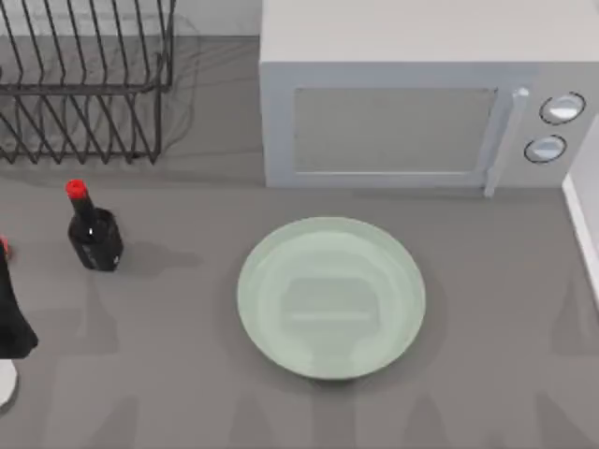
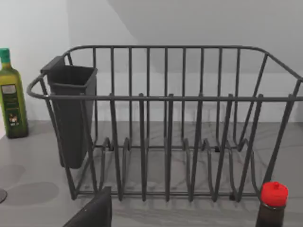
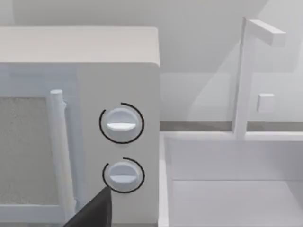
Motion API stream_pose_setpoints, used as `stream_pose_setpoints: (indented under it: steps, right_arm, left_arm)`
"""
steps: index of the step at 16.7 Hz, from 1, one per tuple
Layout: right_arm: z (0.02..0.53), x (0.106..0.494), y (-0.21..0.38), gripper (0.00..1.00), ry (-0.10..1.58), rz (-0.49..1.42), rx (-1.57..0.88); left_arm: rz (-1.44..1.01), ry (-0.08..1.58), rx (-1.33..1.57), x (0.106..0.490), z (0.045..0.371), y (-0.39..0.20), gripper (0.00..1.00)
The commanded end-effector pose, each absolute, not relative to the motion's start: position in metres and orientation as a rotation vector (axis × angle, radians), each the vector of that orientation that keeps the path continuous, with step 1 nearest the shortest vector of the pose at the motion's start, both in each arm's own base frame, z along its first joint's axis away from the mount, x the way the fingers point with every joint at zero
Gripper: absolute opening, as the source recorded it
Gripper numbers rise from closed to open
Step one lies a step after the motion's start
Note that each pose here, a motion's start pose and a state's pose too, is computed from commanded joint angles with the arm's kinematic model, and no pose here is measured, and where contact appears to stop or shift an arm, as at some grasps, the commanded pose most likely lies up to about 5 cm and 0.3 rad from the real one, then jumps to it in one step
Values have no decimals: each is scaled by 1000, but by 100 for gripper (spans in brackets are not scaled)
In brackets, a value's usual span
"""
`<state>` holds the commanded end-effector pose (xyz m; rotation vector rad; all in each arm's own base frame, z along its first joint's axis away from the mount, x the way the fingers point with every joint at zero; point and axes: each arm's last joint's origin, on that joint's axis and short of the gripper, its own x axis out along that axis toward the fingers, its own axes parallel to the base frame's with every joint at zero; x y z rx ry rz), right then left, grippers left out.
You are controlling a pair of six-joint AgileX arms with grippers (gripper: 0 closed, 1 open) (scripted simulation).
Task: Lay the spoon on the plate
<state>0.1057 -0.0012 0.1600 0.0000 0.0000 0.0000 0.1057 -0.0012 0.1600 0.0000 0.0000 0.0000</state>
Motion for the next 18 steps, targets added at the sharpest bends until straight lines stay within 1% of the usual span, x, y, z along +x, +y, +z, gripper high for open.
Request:
stream_pose_setpoints:
  steps: [4,6,9,11,13,15,18]
  right_arm:
    - [160,106,-1,100,0,0,0]
    - [160,106,-1,100,0,0,0]
    - [160,106,-1,100,0,0,0]
    - [160,106,-1,100,0,0,0]
    - [160,106,-1,100,0,0,0]
    - [160,106,-1,100,0,0,0]
    - [160,106,-1,100,0,0,0]
  left_arm:
    - [7,21,4,106,167,-1,100]
    - [15,69,8,107,181,0,100]
    - [18,196,6,116,216,2,100]
    - [15,336,-5,132,238,3,100]
    - [14,534,-23,158,250,4,100]
    - [22,777,-47,193,248,7,100]
    - [54,1101,-84,243,233,14,100]
